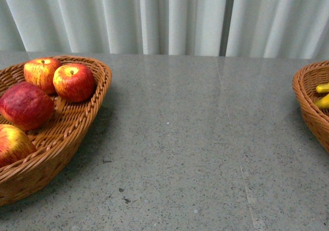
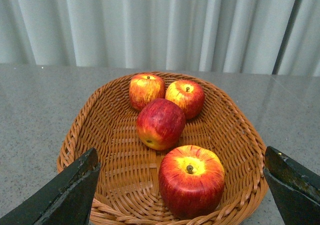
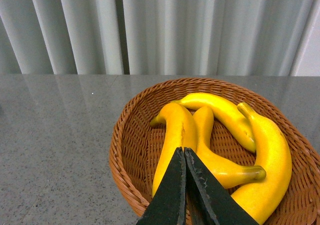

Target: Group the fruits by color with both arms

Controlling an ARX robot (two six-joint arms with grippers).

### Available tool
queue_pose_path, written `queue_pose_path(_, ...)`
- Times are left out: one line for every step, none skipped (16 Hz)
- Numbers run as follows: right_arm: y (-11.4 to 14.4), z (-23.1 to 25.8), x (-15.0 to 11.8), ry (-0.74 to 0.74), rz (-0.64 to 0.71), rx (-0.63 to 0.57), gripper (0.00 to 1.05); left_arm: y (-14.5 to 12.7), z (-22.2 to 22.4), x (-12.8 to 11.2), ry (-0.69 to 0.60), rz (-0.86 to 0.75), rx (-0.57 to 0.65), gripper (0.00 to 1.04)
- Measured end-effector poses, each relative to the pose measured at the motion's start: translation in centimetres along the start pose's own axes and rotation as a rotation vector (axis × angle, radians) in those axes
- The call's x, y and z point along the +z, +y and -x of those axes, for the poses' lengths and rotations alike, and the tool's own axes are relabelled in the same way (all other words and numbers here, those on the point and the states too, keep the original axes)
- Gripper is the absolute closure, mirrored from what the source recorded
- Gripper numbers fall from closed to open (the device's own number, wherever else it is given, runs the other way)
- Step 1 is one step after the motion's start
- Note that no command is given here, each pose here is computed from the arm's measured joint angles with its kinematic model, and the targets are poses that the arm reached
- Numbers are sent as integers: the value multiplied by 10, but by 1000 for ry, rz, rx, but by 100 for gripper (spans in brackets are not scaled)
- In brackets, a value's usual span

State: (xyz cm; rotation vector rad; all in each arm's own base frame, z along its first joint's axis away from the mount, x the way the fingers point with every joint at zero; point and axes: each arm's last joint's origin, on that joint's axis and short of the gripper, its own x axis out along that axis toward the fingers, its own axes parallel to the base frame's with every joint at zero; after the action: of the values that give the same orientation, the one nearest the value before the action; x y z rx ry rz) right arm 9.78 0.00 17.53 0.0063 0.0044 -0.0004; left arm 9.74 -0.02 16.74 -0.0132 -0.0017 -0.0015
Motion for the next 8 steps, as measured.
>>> queue_pose_path(0, 1, -4, -16, 0, 0, 103, 0, 0, 0, 0, 0, 0, 7)
queue_pose_path(0, 0, -9, -3, 1, 0, 103, 0, 0, 0, 0, 0, 2, 7)
queue_pose_path(0, 1, -8, -8, 1, 0, 103, 0, 0, 0, 0, 0, 0, 7)
queue_pose_path(0, 1, -8, -11, 1, 0, 103, 0, 0, 0, 0, 0, -1, 7)
queue_pose_path(0, 1, -8, -9, 1, 0, 103, 0, 0, 0, 0, 0, 0, 7)
queue_pose_path(0, 1, -8, -9, 1, 0, 103, 0, 0, 0, 0, 0, 0, 7)
queue_pose_path(0, 1, -8, -9, 1, 0, 103, 0, 0, 0, 0, 0, 0, 7)
queue_pose_path(0, 1, -8, -9, 1, 0, 103, 0, 0, 0, 0, 0, 0, 7)
